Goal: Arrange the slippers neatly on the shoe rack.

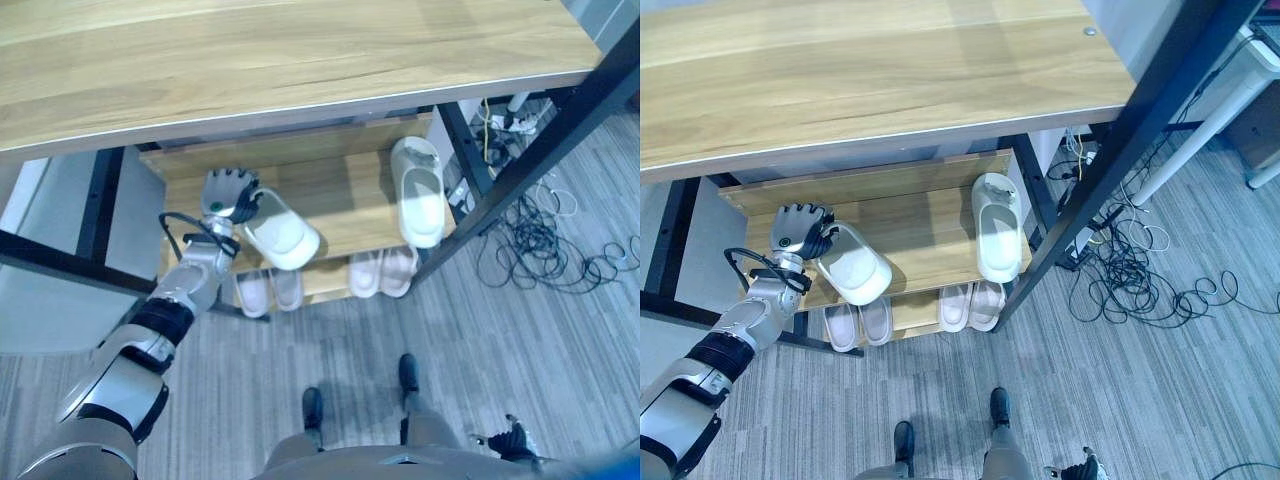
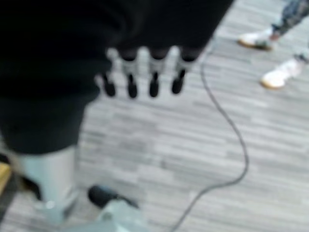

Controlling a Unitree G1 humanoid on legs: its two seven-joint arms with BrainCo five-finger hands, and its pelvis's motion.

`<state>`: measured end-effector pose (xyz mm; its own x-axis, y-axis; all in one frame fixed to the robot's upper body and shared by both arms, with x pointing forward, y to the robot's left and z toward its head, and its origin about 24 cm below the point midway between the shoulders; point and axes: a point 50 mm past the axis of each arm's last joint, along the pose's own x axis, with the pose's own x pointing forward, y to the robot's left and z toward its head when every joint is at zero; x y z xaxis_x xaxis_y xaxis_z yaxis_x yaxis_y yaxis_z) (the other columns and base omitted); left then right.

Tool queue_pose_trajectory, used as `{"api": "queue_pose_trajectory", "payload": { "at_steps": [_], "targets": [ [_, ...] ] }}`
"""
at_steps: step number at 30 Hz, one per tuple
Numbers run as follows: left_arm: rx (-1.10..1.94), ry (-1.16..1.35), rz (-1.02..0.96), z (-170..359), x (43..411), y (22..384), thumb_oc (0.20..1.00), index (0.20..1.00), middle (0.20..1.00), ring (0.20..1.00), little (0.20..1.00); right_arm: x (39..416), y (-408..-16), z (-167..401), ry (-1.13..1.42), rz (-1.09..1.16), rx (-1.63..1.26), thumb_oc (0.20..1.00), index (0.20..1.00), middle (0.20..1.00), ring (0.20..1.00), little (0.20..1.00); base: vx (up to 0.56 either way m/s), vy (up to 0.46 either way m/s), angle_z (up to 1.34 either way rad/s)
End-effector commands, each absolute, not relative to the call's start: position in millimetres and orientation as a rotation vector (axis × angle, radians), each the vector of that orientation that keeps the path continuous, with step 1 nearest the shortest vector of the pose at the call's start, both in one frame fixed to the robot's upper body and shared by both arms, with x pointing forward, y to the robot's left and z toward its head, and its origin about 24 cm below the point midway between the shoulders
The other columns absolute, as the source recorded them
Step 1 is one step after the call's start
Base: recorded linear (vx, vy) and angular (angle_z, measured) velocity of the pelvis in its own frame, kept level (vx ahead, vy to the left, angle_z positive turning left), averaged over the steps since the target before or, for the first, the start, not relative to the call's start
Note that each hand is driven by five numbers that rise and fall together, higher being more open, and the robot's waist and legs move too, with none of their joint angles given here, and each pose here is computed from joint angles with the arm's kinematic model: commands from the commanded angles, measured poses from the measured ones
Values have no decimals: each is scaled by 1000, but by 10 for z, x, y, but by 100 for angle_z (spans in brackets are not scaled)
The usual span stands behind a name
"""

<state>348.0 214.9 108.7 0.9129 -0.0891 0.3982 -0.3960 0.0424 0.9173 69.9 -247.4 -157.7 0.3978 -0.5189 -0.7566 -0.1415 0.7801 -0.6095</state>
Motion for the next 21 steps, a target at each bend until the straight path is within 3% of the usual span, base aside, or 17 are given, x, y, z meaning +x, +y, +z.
{"api": "queue_pose_trajectory", "payload": {
  "at_steps": [1, 21],
  "targets": [
    [1460, -604, 398, 1725, 3715, 1991, 200, 200, 200, 200, 200, 858, -2700, -1475, 1108, -336, -717, 1000, 1000, 1000, 1000, 1000, 0, 0, 0],
    [1454, -812, 358, 2016, 3793, 1553, 200, 200, 200, 200, 200, 1133, -2652, -1409, 1005, -379, -669, 1000, 1000, 1000, 1000, 1000, 10, 0, -8]
  ]
}}
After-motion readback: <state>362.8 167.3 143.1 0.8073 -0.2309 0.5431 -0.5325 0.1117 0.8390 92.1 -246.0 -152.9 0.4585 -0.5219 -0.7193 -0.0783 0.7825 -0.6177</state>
